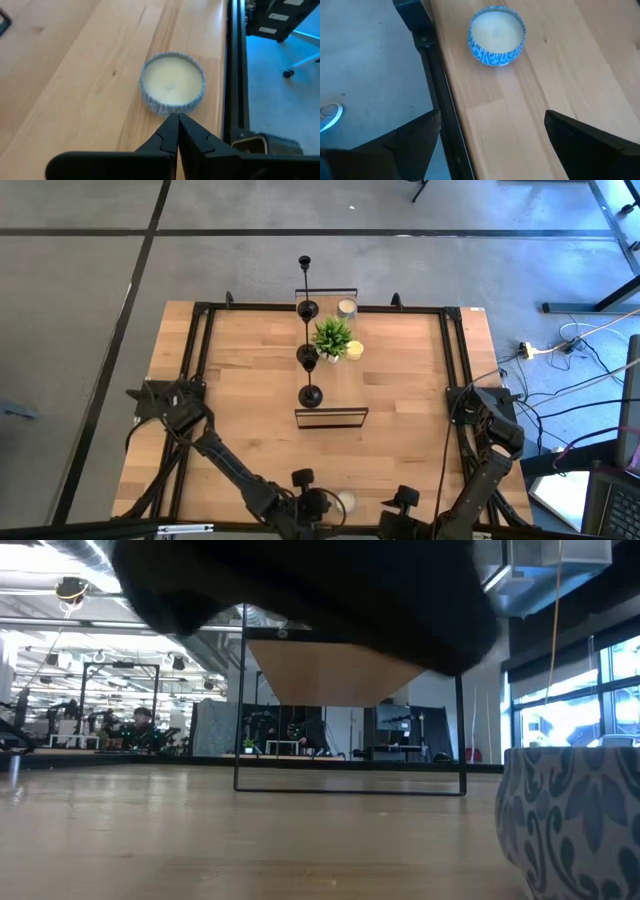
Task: Pick & Place candle stick holders
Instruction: Put the blue scented candle on the shelf
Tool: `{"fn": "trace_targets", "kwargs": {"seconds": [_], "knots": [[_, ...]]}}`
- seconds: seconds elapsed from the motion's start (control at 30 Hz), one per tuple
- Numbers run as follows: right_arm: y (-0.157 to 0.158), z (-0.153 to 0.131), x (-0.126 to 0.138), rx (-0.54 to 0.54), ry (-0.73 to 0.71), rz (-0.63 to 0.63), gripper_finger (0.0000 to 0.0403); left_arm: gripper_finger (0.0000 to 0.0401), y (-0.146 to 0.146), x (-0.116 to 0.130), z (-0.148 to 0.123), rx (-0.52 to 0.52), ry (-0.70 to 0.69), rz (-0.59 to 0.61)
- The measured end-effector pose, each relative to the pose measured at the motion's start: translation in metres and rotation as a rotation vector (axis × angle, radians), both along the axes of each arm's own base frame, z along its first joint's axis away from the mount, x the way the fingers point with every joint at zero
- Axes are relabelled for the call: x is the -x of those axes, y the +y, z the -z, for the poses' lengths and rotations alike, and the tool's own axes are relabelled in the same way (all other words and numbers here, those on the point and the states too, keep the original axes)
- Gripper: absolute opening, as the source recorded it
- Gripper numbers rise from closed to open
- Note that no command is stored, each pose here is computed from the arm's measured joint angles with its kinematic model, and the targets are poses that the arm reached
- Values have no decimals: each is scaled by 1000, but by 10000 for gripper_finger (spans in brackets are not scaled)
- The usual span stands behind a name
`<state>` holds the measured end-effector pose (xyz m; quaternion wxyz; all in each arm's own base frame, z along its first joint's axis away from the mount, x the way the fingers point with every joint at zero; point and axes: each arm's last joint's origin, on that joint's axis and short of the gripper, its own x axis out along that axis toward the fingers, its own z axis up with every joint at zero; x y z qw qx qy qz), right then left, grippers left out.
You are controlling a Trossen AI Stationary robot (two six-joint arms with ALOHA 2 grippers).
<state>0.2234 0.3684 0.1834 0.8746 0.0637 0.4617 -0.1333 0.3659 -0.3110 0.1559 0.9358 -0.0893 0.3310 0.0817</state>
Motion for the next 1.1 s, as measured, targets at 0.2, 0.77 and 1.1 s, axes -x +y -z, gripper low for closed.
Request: {"fn": "trace_targets", "kwargs": {"seconds": [0.2, 0.77, 1.1], "knots": [[1, 0, 4, 11, 15, -15, 360, 3, 0, 1, 0, 17, 31, 27], [1, 0, 4, 3, 17, -6, 360, 61, 5, -11, -3, 185, 97, 129], [-3, -2, -3, 80, -108, 11, 360, 162, 8, -11, -3, 134, 67, 83]]}}
